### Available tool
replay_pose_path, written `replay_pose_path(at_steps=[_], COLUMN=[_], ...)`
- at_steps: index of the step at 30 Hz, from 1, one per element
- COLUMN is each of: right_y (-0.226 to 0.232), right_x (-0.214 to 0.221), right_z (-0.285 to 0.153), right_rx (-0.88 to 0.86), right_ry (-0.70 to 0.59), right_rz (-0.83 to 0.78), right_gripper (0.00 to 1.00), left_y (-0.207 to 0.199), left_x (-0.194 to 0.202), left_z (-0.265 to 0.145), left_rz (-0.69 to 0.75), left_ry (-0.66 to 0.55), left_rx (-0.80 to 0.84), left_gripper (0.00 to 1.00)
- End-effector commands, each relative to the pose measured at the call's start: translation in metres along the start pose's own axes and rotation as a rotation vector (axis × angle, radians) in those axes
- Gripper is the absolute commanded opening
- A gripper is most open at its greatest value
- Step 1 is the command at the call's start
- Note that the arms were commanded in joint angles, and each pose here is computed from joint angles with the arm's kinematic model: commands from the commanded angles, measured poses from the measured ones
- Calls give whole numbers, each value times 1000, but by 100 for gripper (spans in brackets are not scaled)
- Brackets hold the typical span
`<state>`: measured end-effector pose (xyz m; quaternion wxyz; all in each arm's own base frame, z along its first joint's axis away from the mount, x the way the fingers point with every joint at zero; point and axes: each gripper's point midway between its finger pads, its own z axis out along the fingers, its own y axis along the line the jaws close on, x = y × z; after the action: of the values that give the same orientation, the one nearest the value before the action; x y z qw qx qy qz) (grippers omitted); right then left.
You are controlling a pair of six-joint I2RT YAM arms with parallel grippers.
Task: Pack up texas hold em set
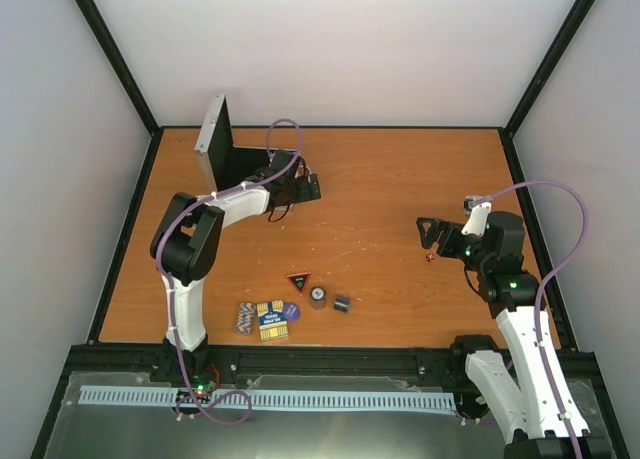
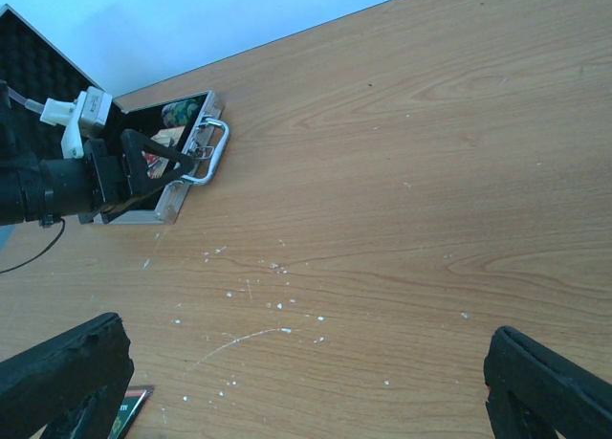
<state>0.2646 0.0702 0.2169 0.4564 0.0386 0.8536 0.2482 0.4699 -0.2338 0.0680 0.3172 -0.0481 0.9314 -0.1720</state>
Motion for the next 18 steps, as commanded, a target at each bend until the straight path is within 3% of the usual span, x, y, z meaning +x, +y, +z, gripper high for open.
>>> replay_pose_path(at_steps=[1, 7, 18], right_y=[1, 2, 5], right_x=[4, 5, 5], right_z=[0, -1, -1], right_rx=[-10, -16, -33], right_ry=[9, 5, 15], right_rz=[-7, -8, -12], right_gripper=[100, 100, 100], left_y=[-10, -17, -29], left_x=[6, 25, 112], left_z=[4, 3, -19], left_rz=[-2, 25, 144], left_ry=[24, 60, 186], left_rx=[10, 17, -6], left_gripper=[100, 100, 100])
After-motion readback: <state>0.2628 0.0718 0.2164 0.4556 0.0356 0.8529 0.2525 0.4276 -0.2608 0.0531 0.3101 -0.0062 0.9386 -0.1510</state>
